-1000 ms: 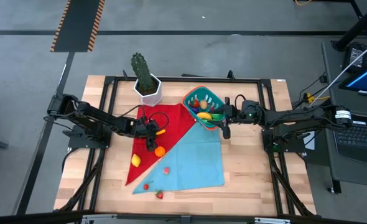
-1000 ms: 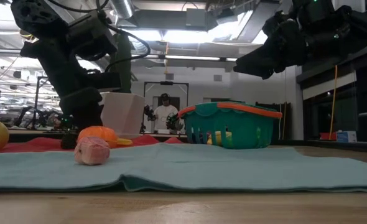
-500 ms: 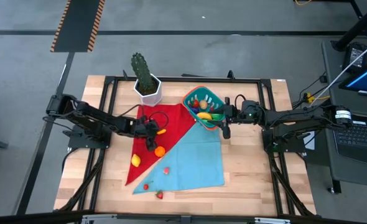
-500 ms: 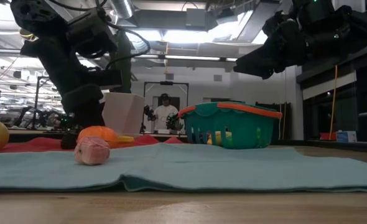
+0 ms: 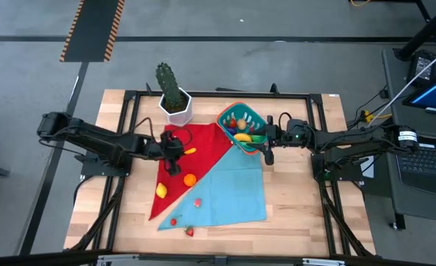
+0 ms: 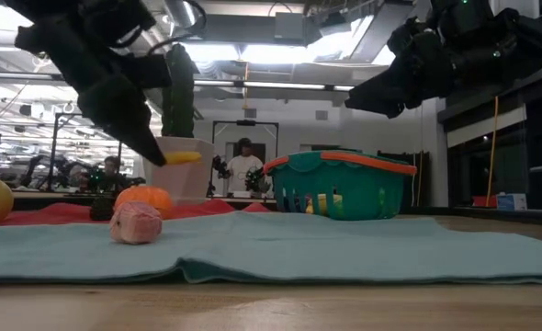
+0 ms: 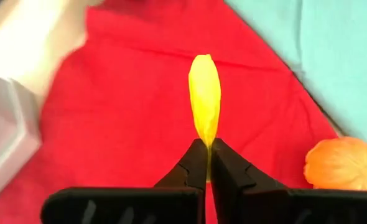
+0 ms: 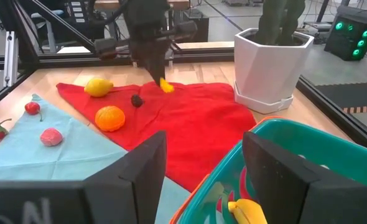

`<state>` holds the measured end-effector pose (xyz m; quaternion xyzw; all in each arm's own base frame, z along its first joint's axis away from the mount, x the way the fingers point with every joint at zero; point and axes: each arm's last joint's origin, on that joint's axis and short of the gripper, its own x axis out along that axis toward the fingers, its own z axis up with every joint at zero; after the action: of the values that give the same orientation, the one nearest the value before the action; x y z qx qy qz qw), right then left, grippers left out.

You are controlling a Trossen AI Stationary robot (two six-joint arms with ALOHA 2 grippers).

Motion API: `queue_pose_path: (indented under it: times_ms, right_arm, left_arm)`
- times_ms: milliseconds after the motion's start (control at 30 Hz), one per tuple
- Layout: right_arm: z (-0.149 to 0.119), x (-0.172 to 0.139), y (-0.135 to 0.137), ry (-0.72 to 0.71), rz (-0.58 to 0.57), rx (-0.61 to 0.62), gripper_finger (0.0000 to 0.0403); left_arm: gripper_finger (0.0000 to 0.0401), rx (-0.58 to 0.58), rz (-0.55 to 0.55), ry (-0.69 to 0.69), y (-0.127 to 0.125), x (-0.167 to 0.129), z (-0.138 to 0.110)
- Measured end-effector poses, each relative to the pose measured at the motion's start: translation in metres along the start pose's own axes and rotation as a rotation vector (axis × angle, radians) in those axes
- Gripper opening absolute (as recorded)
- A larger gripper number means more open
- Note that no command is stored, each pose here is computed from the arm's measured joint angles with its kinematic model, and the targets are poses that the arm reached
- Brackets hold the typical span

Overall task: Build produce basket
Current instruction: Put the yellow corn into the blue basket

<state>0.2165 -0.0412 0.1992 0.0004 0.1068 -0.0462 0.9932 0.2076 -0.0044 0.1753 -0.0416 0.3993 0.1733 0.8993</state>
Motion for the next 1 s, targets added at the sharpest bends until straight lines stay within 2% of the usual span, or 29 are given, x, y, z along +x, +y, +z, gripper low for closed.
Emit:
queue_pose_path:
  times_ms: [200, 467, 633, 833, 1000]
  right_arm:
    - [0.000, 0.000, 0.000, 0.005, 0.000, 0.001, 0.0212]
    - [-0.001, 0.000, 0.000, 0.005, 0.000, 0.001, 0.0212]
    - [0.000, 0.000, 0.000, 0.005, 0.002, 0.007, 0.0212]
    - [0.000, 0.000, 0.004, 0.001, 0.019, 0.020, 0.0212]
    - [0.001, 0.001, 0.008, -0.003, 0.038, 0.015, 0.0212]
  left_arm:
    - [0.0002, 0.033, -0.011, -0.072, 0.006, -0.018, 0.002]
    - [0.0001, 0.018, -0.040, -0.157, 0.016, -0.029, -0.023]
    - [0.0001, -0.001, -0.156, -0.295, 0.019, -0.030, -0.039]
    - [0.0000, 0.036, -0.322, -0.511, 0.019, -0.031, -0.053]
    - [0.0000, 0.059, -0.372, -0.640, 0.019, -0.033, -0.056]
